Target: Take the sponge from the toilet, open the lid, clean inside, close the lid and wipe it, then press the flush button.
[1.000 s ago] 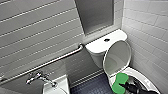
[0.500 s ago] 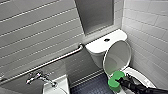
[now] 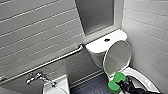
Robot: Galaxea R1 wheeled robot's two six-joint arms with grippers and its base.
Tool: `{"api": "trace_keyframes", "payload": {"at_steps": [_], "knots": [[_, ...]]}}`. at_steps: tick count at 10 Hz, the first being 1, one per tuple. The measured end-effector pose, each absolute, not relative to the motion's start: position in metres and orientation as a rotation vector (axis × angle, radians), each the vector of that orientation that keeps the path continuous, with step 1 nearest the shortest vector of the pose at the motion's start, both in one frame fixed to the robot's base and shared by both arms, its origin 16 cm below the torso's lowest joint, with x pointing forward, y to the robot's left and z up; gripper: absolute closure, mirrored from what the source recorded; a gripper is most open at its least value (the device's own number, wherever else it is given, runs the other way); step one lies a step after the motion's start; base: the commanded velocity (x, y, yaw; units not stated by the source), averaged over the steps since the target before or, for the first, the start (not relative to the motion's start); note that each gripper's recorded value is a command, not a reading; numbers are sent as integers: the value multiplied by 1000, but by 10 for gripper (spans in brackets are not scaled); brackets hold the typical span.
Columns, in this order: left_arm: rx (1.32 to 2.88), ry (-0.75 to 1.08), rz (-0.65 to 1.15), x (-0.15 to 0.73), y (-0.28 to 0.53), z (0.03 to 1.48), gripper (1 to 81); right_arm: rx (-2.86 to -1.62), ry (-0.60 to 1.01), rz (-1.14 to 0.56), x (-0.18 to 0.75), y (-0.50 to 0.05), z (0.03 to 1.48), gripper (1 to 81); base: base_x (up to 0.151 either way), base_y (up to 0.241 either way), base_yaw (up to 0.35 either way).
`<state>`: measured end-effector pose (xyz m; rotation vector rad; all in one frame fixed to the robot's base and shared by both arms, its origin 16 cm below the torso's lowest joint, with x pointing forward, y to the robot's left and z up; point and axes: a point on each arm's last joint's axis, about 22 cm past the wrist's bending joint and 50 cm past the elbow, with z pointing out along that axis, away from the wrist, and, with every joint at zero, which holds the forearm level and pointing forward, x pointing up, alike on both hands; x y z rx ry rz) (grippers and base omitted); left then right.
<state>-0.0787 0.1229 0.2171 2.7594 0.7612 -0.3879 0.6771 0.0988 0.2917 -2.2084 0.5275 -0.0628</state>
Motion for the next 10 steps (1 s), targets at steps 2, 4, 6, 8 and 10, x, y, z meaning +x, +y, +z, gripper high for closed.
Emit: {"api": "trace_keyframes", "payload": {"at_steps": [2, 4, 6, 8, 10], "knots": [[2759, 761, -388, -79, 123, 217, 10, -2218, 508, -76, 663, 78, 298, 811, 0, 0, 0], [2759, 761, -388, -79, 123, 217, 10, -2244, 500, -96, 646, 45, 302, 811, 0, 0, 0], [2760, 760, -388, -79, 123, 217, 10, -2310, 485, -123, 624, 0, 286, 811, 0, 0, 0], [2760, 760, -389, -79, 123, 217, 10, -2326, 448, -151, 611, -15, 284, 811, 0, 0, 0], [2760, 759, -389, -79, 123, 217, 10, -2359, 411, -153, 590, -45, 283, 811, 0, 0, 0]]}}
